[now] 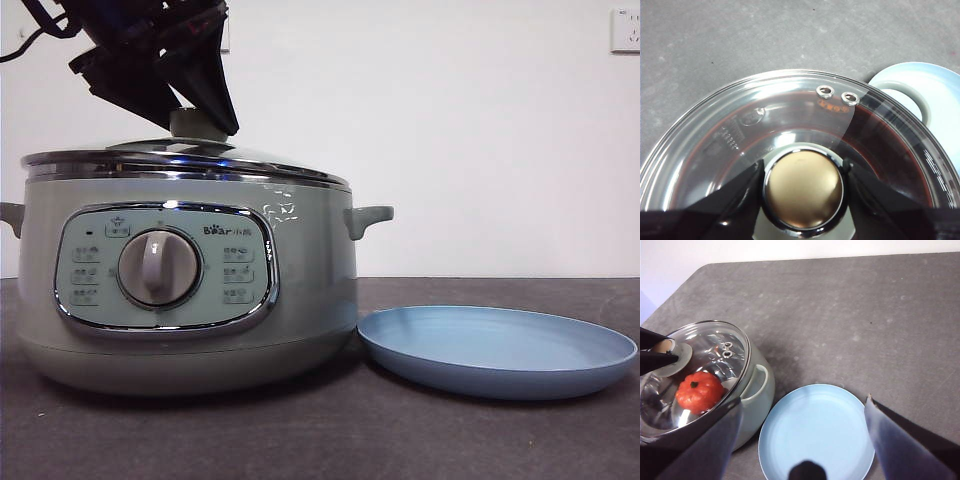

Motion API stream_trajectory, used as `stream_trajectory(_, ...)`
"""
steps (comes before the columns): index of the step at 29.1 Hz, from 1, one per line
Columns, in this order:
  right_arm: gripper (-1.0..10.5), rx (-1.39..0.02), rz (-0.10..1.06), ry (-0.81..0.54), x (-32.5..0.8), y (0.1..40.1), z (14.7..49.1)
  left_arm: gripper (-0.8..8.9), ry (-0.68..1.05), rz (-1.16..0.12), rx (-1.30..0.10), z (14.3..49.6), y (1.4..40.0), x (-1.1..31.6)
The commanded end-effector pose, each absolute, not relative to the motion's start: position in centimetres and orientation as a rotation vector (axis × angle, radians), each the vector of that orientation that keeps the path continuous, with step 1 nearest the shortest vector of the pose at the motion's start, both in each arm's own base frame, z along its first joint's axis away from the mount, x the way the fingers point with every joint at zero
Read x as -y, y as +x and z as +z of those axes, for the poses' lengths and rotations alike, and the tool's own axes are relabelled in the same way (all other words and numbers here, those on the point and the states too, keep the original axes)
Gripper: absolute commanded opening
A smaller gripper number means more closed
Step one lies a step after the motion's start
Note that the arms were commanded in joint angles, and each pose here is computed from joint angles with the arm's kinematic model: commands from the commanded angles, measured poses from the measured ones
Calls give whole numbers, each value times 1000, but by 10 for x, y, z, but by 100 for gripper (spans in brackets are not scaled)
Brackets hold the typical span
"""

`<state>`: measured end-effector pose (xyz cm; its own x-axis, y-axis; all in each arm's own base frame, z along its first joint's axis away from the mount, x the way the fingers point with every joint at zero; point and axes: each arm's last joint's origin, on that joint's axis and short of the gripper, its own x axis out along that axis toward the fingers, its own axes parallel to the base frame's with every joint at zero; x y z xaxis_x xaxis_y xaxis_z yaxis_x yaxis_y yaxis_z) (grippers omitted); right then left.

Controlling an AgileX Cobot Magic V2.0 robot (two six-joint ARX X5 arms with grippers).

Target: Take the pumpkin out from the steamer,put the pumpkin in the blue plate,close the lid

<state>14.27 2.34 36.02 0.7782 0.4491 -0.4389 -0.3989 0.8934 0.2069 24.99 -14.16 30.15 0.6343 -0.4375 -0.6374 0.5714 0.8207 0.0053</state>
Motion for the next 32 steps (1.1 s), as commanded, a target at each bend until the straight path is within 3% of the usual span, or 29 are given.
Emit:
stream_trajectory(1, 407, -499, 463, 109, -24, 143, 361, -9, 234, -597, -653, 302, 250, 143)
stream_trajectory(14, 406, -520, 463, 123, -24, 148, 358, -9, 211, -597, -549, 325, 239, 136)
stream_trajectory(21, 405, -555, 660, 160, -40, 166, 353, -9, 194, -557, -423, 358, 207, 117)
stream_trajectory(32, 411, -680, 909, 102, -112, 212, 326, -9, 187, -263, -231, 402, 133, 66)
